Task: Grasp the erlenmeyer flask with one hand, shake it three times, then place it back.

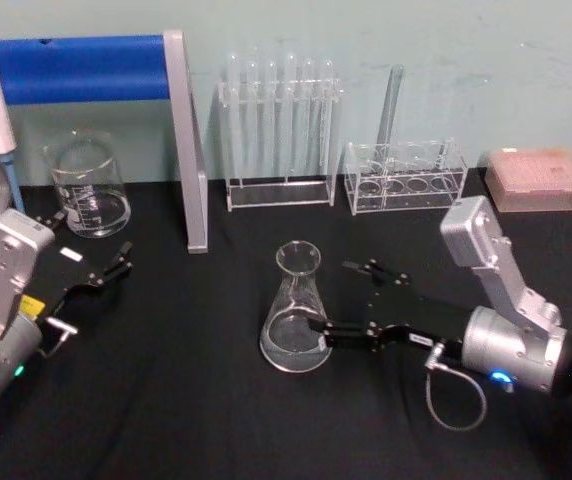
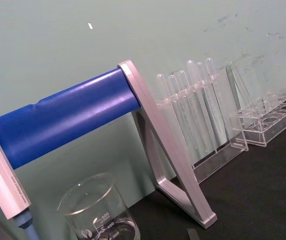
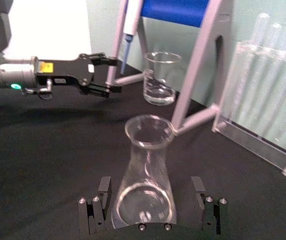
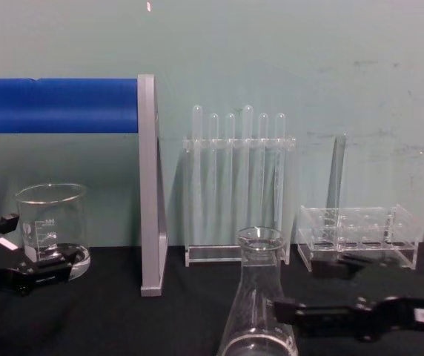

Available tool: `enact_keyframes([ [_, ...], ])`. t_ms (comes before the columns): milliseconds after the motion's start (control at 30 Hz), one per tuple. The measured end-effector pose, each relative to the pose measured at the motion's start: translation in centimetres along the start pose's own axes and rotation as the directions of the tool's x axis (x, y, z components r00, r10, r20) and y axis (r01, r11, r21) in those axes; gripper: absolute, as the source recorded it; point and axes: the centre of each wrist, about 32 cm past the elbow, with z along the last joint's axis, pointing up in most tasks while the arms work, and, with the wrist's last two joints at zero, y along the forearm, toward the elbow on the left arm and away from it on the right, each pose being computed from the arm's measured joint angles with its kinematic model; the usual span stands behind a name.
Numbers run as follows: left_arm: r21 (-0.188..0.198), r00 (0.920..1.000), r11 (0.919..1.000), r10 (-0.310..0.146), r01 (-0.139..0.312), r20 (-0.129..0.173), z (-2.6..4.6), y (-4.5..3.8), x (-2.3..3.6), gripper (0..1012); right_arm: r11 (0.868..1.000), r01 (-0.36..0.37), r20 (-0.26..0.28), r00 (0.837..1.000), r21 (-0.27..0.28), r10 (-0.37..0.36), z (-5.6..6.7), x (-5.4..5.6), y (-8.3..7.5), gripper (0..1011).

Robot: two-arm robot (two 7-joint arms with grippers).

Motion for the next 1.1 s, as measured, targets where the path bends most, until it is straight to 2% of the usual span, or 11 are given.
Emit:
enact_keyframes([
  [167, 0.0, 1.0, 1.0, 0.0, 0.0, 0.0, 0.0, 0.0, 0.0, 1001, 0.999, 0.052, -0.008, 0.999, -0.014, -0.052, -0.3, -0.2, -1.6, 1000],
  [333, 0.0, 1.0, 1.0, 0.0, 0.0, 0.0, 0.0, 0.0, 0.0, 1001, 0.987, 0.159, -0.02, 0.987, -0.007, -0.159, -0.6, -0.4, -3.4, 1000],
  [400, 0.0, 1.0, 1.0, 0.0, 0.0, 0.0, 0.0, 0.0, 0.0, 1001, 0.977, 0.213, -0.028, 0.977, 0.01, -0.213, -0.7, -0.4, -3.8, 1000],
  [500, 0.0, 1.0, 1.0, 0.0, 0.0, 0.0, 0.0, 0.0, 0.0, 1001, 0.951, 0.306, -0.047, 0.952, 0.046, -0.304, -0.8, -0.3, -4.3, 1000],
  [533, 0.0, 1.0, 1.0, 0.0, 0.0, 0.0, 0.0, 0.0, 0.0, 1001, 0.936, 0.345, -0.059, 0.938, 0.066, -0.342, -0.8, -0.2, -4.4, 1000],
  [600, 0.0, 1.0, 1.0, 0.0, 0.0, 0.0, 0.0, 0.0, 0.0, 1001, 0.918, 0.387, -0.071, 0.922, 0.086, -0.382, -0.8, -0.1, -4.3, 1000],
  [633, 0.0, 1.0, 1.0, 0.0, 0.0, 0.0, 0.0, 0.0, 0.0, 1001, 0.899, 0.426, -0.082, 0.904, 0.102, -0.419, -0.8, 0.0, -4.1, 1000],
  [767, 0.0, 1.0, 1.0, 0.0, 0.0, 0.0, 0.0, 0.0, 0.0, 1001, 0.872, 0.475, -0.09, 0.88, 0.117, -0.467, -0.6, 0.3, -3.3, 1000],
  [833, 0.0, 1.0, 1.0, 0.0, 0.0, 0.0, 0.0, 0.0, 0.0, 1001, 0.851, 0.513, -0.097, 0.858, 0.116, -0.504, -0.4, 0.7, -2.2, 1000],
  [967, 0.0, 1.0, 1.0, 0.0, 0.0, 0.0, 0.0, 0.0, 0.0, 1001, 0.837, 0.539, -0.101, 0.842, 0.092, -0.531, -0.5, 1.3, -0.6, 1000],
  [1100, 0.0, 1.0, 1.0, 0.0, 0.0, 0.0, 0.0, 0.0, 0.0, 1001, 0.835, 0.548, -0.107, 0.834, 0.054, -0.541, -1.0, 2.0, 1.0, 1000],
])
